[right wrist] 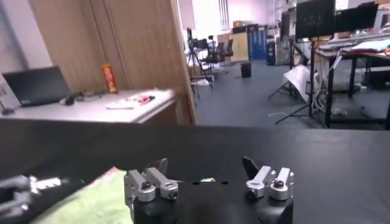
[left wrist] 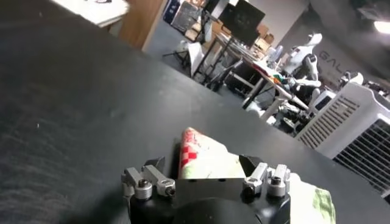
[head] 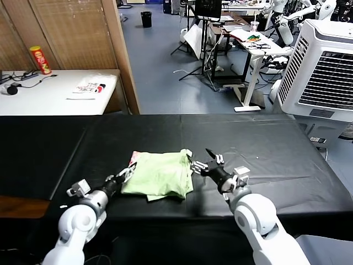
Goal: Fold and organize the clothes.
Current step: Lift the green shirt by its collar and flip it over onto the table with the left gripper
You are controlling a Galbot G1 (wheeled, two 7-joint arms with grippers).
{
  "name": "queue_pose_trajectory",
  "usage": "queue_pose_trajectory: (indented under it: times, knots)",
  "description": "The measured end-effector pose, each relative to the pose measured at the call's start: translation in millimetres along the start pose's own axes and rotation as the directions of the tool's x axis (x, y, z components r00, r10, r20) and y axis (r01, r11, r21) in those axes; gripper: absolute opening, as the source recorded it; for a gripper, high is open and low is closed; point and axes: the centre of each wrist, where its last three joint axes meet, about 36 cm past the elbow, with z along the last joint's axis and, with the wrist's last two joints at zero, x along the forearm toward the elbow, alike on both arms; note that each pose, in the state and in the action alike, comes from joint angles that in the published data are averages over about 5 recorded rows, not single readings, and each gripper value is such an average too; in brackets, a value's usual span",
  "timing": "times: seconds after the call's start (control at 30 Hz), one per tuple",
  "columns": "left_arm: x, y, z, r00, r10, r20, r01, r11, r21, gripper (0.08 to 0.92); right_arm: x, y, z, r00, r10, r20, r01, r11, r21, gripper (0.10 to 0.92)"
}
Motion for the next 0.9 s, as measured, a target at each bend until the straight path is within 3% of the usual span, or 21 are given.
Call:
queue_pose_trajectory:
  times: [0.2, 0.6, 0.67, 0.73, 0.9]
  knots:
    - [-4, 5, 4, 0.9997, 0.012, -0.022, -0.011, 0.998, 0.056, 0.763, 7, 2, -2, 1.0, 0.001, 0.009, -0.001, 1.0, -0.004, 0.798]
    - [-9, 2, 6, 0.9997, -0.007, -0.024, 0.008, 0.999, 0.053, 0.183, 15, -1, 0, 0.999, 0.048, 0.004, -0.048, 0.999, 0.023, 0.798]
    - [-7, 1, 4, 0.9992, -0.035, -0.018, 0.035, 0.999, 0.016, 0.14, 17, -3, 1, 0.996, 0.082, -0.015, -0.081, 0.995, 0.05, 0.798]
    - [-2, 1, 0, 0.9972, -0.074, -0.009, 0.074, 0.996, -0.043, 0.15, 20, -7, 3, 0.992, 0.12, -0.036, -0.117, 0.99, 0.078, 0.798]
    - [16, 3, -19, 0.9856, -0.169, 0.009, 0.167, 0.967, -0.193, 0.149, 30, -18, 6, 0.982, 0.183, -0.055, -0.177, 0.978, 0.109, 0.798]
